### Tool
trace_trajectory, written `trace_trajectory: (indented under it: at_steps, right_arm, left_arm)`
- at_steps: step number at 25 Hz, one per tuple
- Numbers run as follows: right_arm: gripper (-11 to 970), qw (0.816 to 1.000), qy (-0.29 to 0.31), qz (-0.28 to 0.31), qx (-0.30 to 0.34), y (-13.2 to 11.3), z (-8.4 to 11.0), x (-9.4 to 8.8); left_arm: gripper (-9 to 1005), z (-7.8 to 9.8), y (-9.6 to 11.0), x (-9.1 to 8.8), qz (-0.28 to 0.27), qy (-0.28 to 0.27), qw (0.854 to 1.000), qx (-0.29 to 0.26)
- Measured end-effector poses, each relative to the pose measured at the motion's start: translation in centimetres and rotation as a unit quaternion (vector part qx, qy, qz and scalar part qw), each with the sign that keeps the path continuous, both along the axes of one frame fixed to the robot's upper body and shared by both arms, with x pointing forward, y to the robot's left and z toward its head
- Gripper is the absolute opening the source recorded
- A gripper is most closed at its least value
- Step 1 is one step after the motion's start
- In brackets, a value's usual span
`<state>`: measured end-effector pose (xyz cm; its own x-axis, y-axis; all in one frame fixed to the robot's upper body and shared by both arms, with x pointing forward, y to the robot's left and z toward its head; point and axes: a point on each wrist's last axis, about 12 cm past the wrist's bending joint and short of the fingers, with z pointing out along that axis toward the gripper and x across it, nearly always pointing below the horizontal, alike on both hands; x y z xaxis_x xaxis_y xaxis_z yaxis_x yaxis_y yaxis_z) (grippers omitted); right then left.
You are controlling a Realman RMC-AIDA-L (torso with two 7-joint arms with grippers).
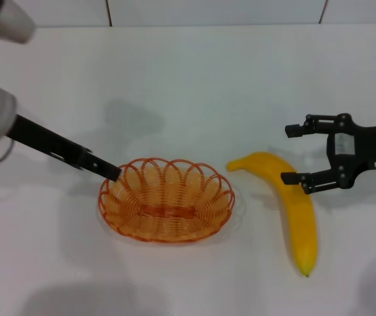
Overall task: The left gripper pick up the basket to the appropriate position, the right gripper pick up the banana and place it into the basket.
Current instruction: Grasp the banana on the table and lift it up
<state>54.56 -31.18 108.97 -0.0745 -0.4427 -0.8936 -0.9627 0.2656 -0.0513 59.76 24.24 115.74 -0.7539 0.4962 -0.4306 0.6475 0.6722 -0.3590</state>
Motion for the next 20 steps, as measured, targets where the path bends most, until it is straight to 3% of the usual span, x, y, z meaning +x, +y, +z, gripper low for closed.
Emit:
trace_trajectory:
  at_steps: [4, 8, 10, 14, 18, 20]
  right_arm:
    - [896, 1.000, -0.001, -0.007, 0.003, -0.3, 0.0, 0.0]
    - [896, 1.000, -0.006, -0.014, 0.011, -0.4, 0.1, -0.1]
    - [896, 1.000, -0.009, -0.021, 0.018, -0.5, 0.1, -0.2]
    - [897, 0.999, -0.012, -0.032, 0.028, -0.8, 0.1, -0.4]
    - [897, 0.998, -0.014, -0.045, 0.038, -1.2, 0.0, -0.8]
    - [897, 0.998, -0.013, -0.047, 0.039, -1.3, -0.1, -0.9]
  left_arm:
    - [690, 2.1, 2.4, -2.1, 0.001, -0.060, 0.998, -0.004]
    - [709, 1.8, 3.9, -4.9, -0.059, -0.105, 0.992, -0.035]
    - [707, 0.0, 4.8, -6.3, -0.114, -0.140, 0.982, -0.048]
    - [706, -2.1, 5.3, -7.2, -0.149, -0.171, 0.971, -0.081]
    - [705, -4.8, 6.4, -8.0, -0.151, -0.229, 0.952, -0.138]
    - [705, -6.7, 7.1, -8.6, -0.132, -0.278, 0.935, -0.173]
